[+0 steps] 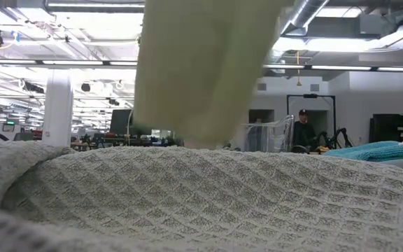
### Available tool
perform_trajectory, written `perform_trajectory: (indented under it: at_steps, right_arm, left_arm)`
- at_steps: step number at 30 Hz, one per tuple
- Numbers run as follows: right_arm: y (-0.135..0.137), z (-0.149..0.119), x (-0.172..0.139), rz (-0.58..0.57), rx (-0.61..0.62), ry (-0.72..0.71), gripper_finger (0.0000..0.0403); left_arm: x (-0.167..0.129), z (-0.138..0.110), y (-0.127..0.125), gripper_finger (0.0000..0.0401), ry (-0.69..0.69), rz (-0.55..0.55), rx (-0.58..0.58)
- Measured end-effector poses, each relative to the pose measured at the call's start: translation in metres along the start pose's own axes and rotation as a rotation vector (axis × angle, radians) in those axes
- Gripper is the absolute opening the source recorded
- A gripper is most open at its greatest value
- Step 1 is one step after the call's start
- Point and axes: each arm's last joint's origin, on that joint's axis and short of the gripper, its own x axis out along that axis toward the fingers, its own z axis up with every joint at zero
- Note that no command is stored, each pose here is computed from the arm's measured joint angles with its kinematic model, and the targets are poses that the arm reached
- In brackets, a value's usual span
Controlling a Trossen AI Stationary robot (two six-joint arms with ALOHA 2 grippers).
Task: Fold microfiber towels
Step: Fold the light green microfiber cloth
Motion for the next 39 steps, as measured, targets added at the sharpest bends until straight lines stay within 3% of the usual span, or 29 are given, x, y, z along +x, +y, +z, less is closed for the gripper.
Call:
perform_trajectory:
  at_steps: [2, 3, 5, 7, 9, 12, 14, 16, 18, 19, 21, 23, 25, 27, 31, 33, 34, 36, 39]
  right_arm:
    - [0.002, -0.002, 0.0, -0.054, -0.038, -0.011, 0.0006]
    - [0.0, -0.003, 0.0, -0.131, -0.041, -0.014, 0.0008]
    - [-0.009, -0.007, 0.0, -0.294, -0.026, -0.015, 0.0012]
    - [-0.018, -0.007, -0.001, -0.368, 0.027, -0.018, 0.0013]
    - [-0.022, -0.005, 0.001, -0.269, 0.063, 0.013, 0.001]
    - [-0.009, -0.001, 0.005, -0.028, 0.03, 0.046, 0.0005]
    - [-0.003, -0.002, 0.007, -0.001, -0.017, 0.056, 0.0005]
    - [-0.005, -0.007, 0.008, -0.147, -0.039, 0.064, 0.0008]
    - [-0.016, -0.011, 0.007, -0.359, 0.002, 0.046, 0.0014]
    - [-0.02, -0.01, 0.007, -0.412, 0.037, 0.022, 0.0017]
    - [-0.025, -0.006, 0.008, -0.35, 0.064, 0.032, 0.0017]
    - [-0.018, 0.0, 0.008, -0.14, 0.056, 0.039, 0.0011]
    - [-0.012, 0.002, 0.008, -0.058, 0.019, 0.03, 0.0005]
    - [-0.012, -0.002, 0.006, -0.144, -0.015, 0.031, 0.0008]
    - [-0.03, -0.008, 0.006, -0.431, 0.034, 0.031, 0.0016]
    - [-0.037, -0.006, 0.011, -0.379, 0.074, 0.054, 0.0011]
    - [-0.035, -0.002, 0.012, -0.297, 0.09, 0.05, 0.0008]
    - [-0.032, 0.0, 0.012, -0.177, 0.086, 0.061, 0.0005]
    - [-0.017, -0.001, 0.013, -0.052, 0.051, 0.074, 0.0008]
  left_arm:
    - [0.004, 0.0, -0.009, 0.0, -0.006, -0.073, 0.076]
    - [0.005, 0.001, -0.009, 0.0, -0.017, -0.054, 0.086]
    - [0.003, 0.005, 0.003, 0.0, -0.081, 0.074, 0.049]
    - [-0.001, 0.008, 0.016, 0.0, -0.125, 0.214, -0.02]
    - [-0.002, 0.009, 0.022, 0.0, -0.08, 0.21, -0.055]
    - [0.005, 0.005, 0.01, 0.0, 0.048, 0.028, -0.033]
    - [0.012, 0.004, 0.002, 0.0, 0.067, -0.037, 0.026]
    - [0.015, 0.004, 0.003, 0.0, 0.039, 0.023, 0.063]
    - [0.013, 0.006, 0.014, 0.0, -0.034, 0.188, 0.058]
    - [0.011, 0.007, 0.019, 0.0, -0.071, 0.277, 0.042]
    - [0.008, 0.008, 0.026, 0.0, -0.076, 0.333, -0.013]
    - [0.009, 0.009, 0.022, 0.0, 0.003, 0.187, -0.038]
    - [0.012, 0.008, 0.012, 0.0, 0.037, 0.063, -0.009]
    - [0.012, 0.007, 0.012, 0.0, 0.02, 0.088, 0.002]
    - [0.004, 0.01, 0.037, 0.0, -0.042, 0.395, 0.02]
    - [0.002, 0.015, 0.049, 0.0, -0.08, 0.496, -0.04]
    - [0.005, 0.017, 0.052, 0.0, -0.082, 0.48, -0.092]
    - [0.01, 0.02, 0.052, 0.0, -0.03, 0.366, -0.137]
    - [0.02, 0.014, 0.034, 0.0, 0.058, 0.178, -0.11]
